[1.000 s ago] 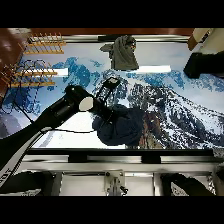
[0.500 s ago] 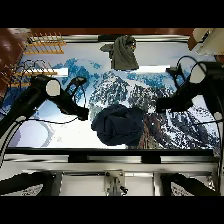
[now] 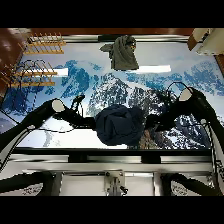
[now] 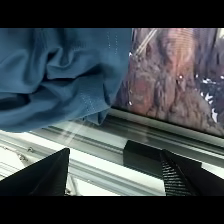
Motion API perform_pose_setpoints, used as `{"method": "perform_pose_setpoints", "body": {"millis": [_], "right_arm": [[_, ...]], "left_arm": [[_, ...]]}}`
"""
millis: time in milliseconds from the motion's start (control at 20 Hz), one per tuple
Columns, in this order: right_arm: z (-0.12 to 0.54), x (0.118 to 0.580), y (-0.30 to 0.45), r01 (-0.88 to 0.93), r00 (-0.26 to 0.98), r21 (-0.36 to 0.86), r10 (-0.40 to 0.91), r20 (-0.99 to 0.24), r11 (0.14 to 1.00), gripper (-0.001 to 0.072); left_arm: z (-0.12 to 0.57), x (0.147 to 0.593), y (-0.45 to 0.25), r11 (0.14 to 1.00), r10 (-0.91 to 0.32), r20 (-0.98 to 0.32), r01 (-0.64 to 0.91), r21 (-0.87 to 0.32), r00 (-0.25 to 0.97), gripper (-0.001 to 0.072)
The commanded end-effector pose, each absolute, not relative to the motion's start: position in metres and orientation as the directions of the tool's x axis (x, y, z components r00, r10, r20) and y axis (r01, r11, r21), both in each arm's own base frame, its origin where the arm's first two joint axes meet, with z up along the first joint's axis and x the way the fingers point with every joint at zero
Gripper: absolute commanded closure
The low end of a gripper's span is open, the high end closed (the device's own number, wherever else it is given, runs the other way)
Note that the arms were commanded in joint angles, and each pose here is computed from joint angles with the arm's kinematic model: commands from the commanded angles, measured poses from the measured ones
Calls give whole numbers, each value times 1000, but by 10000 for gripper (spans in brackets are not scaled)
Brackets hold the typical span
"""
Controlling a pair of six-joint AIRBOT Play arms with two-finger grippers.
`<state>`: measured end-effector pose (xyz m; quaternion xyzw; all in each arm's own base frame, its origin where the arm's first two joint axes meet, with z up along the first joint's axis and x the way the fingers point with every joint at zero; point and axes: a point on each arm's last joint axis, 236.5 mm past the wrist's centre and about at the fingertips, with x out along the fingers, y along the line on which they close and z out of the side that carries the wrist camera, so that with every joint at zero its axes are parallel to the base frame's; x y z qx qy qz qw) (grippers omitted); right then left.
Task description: Fold the shirts.
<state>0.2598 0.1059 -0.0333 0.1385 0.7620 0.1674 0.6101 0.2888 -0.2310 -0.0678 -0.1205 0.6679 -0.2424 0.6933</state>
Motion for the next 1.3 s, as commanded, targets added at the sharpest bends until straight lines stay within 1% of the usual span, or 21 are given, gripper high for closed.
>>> {"method": "perform_pose_setpoints", "body": {"millis": [0,50,100,150,250,300,350,500,600,650,750,800,850,900,950,1000,1100,1150,1250], "right_arm": [[-45,251,123,55,-223,491,490,-843,869,37],[-47,250,128,61,-216,514,514,-830,856,38],[-50,249,133,69,-211,534,536,-818,843,38],[-52,249,137,79,-202,550,554,-808,831,37],[-58,248,142,107,-188,563,573,-798,819,38],[-61,247,143,119,-183,566,579,-795,816,38],[-63,246,145,129,-180,571,585,-791,811,38],[-66,249,148,125,-165,568,582,-796,813,37],[-69,253,155,94,-143,561,568,-810,823,38],[-71,255,160,74,-135,557,562,-816,827,38],[-74,258,168,42,-116,544,545,-830,838,39],[-75,258,170,33,-115,540,540,-834,841,53],[-75,256,172,24,-119,537,536,-836,843,167],[-76,255,170,24,-122,529,527,-841,848,306],[-77,255,169,26,-124,524,523,-843,851,405],[-77,255,169,27,-124,523,522,-844,852,473],[-77,255,169,27,-123,523,522,-844,852,644],[-77,256,169,26,-119,522,521,-845,852,644],[-74,258,169,2,-110,526,523,-845,851,644]], "left_arm": [[-84,303,-234,854,-510,-860,142,-500,40,65],[-86,305,-235,854,-512,-858,134,-502,47,89],[-87,307,-236,853,-515,-856,128,-506,51,215],[-87,309,-236,852,-518,-854,124,-508,57,276],[-86,314,-238,850,-524,-848,116,-515,78,277],[-85,316,-239,847,-529,-844,111,-519,90,327],[-84,318,-240,844,-534,-840,105,-525,99,349],[-83,320,-241,843,-536,-838,103,-527,104,545],[-83,320,-241,843,-536,-838,103,-527,104,621],[-83,320,-241,844,-536,-838,103,-527,104,675],[-83,320,-241,844,-536,-838,103,-527,104,675],[-83,320,-241,843,-536,-838,103,-527,104,675],[-83,320,-241,844,-536,-838,103,-527,104,675],[-83,320,-241,843,-536,-838,103,-527,105,675],[-83,320,-241,843,-536,-837,104,-527,105,675],[-83,320,-241,843,-536,-837,104,-527,106,676],[-82,320,-241,843,-537,-837,109,-527,107,676],[-82,320,-241,843,-537,-837,115,-526,108,676],[-75,325,-242,836,-542,-831,180,-519,123,676]]}}
